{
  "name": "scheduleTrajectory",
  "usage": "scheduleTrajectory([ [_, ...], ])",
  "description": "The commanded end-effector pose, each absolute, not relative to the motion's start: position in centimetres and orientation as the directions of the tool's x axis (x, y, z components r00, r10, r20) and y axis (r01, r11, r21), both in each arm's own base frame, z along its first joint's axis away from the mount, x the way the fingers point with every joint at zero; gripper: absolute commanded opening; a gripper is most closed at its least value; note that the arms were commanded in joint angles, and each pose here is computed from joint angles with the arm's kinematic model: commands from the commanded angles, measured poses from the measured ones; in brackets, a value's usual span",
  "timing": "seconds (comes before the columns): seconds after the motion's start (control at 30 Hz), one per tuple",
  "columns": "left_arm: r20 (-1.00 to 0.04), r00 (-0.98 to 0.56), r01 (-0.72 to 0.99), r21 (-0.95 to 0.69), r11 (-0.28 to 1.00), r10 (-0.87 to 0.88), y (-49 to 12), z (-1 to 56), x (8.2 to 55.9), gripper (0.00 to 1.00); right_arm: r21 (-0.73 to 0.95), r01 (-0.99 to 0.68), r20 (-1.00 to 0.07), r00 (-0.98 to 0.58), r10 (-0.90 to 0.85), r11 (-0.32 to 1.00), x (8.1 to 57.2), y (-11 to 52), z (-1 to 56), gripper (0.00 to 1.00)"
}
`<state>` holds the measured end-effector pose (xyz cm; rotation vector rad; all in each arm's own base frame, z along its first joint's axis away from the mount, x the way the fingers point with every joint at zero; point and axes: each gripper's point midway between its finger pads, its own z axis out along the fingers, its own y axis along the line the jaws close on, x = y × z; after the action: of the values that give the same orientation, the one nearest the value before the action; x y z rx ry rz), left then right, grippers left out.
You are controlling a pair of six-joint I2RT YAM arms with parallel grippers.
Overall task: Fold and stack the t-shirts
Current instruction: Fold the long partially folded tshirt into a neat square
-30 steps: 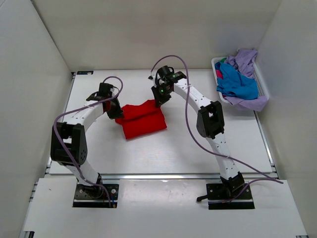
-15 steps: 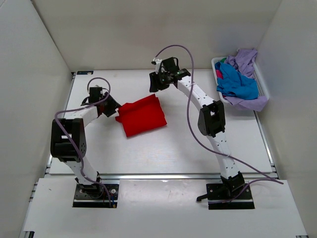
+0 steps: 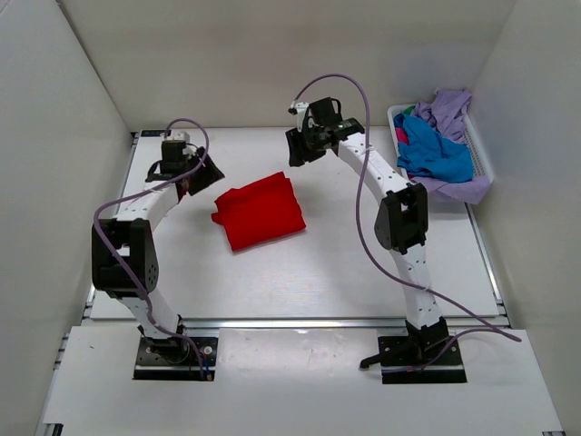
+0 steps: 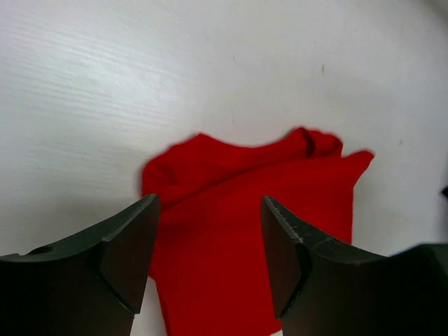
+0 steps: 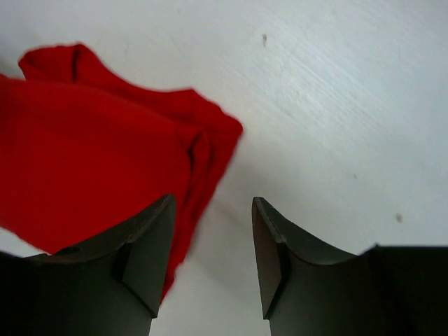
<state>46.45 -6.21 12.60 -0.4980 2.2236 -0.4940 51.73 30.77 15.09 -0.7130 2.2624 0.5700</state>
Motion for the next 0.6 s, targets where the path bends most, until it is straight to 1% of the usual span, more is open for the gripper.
scheduleTrajectory([
  [0.0,-0.596,-0.729,-0.108,-0.386,0.916,-0.337,-7.9,10.0,44.1,0.70,0.090,-0.639,-0.777,-0.524,-0.348,0.764,50.5,27.3,21.9,0.45],
  [0.03,-0.586,-0.746,-0.105,-0.367,0.924,-0.318,-8.2,9.3,43.8,0.71,0.090,-0.643,-0.769,-0.530,-0.358,0.760,50.0,27.0,21.7,0.46],
  [0.07,-0.581,-0.753,-0.115,-0.346,0.931,-0.309,-8.0,8.8,43.7,0.70,0.081,-0.648,-0.782,-0.513,-0.355,0.757,49.5,26.6,23.2,0.46],
  [0.17,-0.548,-0.788,-0.129,-0.297,0.946,-0.280,-7.7,7.2,42.8,0.70,0.089,-0.651,-0.780,-0.516,-0.354,0.754,47.8,25.0,24.3,0.46],
  [0.27,-0.553,-0.780,-0.146,-0.293,0.945,-0.292,-7.5,6.7,42.6,0.70,0.090,-0.656,-0.776,-0.518,-0.360,0.750,45.9,24.6,23.8,0.46],
  [0.33,-0.550,-0.783,-0.142,-0.297,0.944,-0.290,-7.7,6.3,42.4,0.67,0.087,-0.658,-0.778,-0.514,-0.362,0.748,44.7,24.4,23.2,0.46],
  [0.4,-0.548,-0.785,-0.139,-0.301,0.943,-0.290,-7.9,6.0,42.6,0.49,0.105,-0.653,-0.774,-0.527,-0.351,0.750,43.3,23.9,22.1,0.45],
  [0.43,-0.549,-0.785,-0.131,-0.306,0.943,-0.288,-8.1,6.1,42.9,0.43,0.123,-0.647,-0.771,-0.540,-0.339,0.752,42.8,23.6,21.7,0.45],
  [0.5,-0.550,-0.785,-0.130,-0.305,0.943,-0.286,-8.1,6.3,43.4,0.14,0.138,-0.642,-0.768,-0.551,-0.328,0.754,42.3,23.3,21.2,0.45],
  [0.57,-0.564,-0.778,-0.122,-0.294,0.948,-0.275,-8.1,7.0,43.9,0.09,0.149,-0.629,-0.764,-0.563,-0.315,0.763,42.2,22.7,20.7,0.45],
])
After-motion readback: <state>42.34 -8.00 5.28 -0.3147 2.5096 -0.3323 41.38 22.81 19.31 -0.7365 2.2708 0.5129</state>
